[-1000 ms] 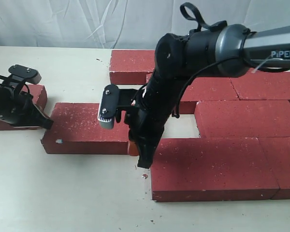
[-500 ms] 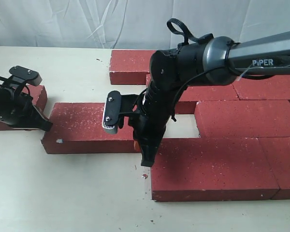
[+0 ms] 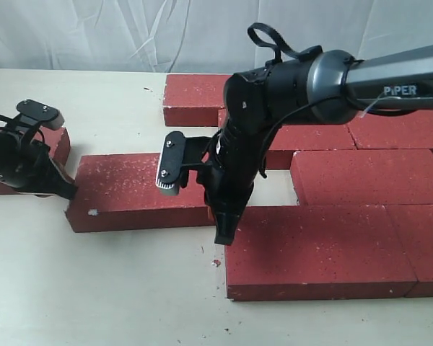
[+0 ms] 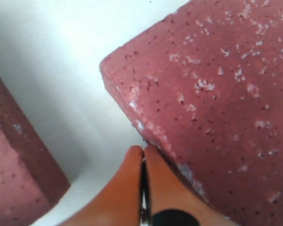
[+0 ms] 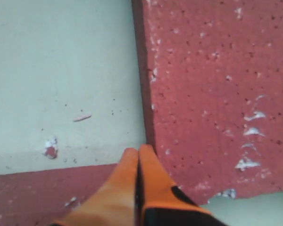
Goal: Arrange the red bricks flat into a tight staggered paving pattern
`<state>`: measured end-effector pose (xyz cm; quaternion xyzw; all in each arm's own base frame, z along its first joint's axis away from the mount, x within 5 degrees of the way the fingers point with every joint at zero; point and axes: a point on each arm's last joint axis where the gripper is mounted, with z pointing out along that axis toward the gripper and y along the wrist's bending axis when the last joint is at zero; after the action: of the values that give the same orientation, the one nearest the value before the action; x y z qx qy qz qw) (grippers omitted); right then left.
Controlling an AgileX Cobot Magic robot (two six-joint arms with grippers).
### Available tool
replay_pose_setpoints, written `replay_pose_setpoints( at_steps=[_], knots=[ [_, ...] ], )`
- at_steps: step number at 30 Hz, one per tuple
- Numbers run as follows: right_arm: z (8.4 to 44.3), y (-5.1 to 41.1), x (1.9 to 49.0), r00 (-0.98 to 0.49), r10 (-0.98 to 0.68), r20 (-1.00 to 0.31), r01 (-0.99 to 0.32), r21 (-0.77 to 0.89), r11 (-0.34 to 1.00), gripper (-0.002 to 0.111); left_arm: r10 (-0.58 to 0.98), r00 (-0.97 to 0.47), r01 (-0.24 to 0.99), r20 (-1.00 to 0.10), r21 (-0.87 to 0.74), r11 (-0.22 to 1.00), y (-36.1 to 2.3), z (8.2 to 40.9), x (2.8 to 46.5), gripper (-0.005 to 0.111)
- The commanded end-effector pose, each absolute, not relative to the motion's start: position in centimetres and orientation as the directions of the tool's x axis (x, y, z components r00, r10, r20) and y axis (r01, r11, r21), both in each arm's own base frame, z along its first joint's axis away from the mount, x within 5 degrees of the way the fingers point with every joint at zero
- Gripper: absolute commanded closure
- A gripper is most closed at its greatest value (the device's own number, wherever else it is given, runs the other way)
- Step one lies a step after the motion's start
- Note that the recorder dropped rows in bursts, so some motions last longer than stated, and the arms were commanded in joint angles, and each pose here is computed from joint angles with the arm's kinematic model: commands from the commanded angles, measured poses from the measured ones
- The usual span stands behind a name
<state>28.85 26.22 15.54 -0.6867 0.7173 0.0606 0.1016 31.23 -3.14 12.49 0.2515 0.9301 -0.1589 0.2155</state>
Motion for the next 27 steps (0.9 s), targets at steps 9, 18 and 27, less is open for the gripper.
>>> replay_pose_setpoints(
  at_steps=[9, 18, 27],
  knots=[
    [21.5, 24.7, 27.8, -0.166, -0.948, -0.271, -0.978, -0.082, 0.194, 0.109, 0.405, -0.756, 0.577, -0.514, -0.233, 0.783, -4.1, 12.9, 31.0, 0.107],
    [21.7, 24.2, 29.0, -0.228, -0.933, -0.28, -0.941, -0.18, 0.285, 0.109, 0.381, -0.764, 0.562, -0.52, -0.247, 0.789, -4.2, 12.9, 31.1, 0.107],
    [21.9, 19.9, 32.8, -0.415, -0.83, -0.373, -0.856, -0.149, 0.495, 0.109, 0.378, -0.763, 0.568, -0.524, -0.266, 0.778, -4.4, 13.0, 31.0, 0.107]
  ],
)
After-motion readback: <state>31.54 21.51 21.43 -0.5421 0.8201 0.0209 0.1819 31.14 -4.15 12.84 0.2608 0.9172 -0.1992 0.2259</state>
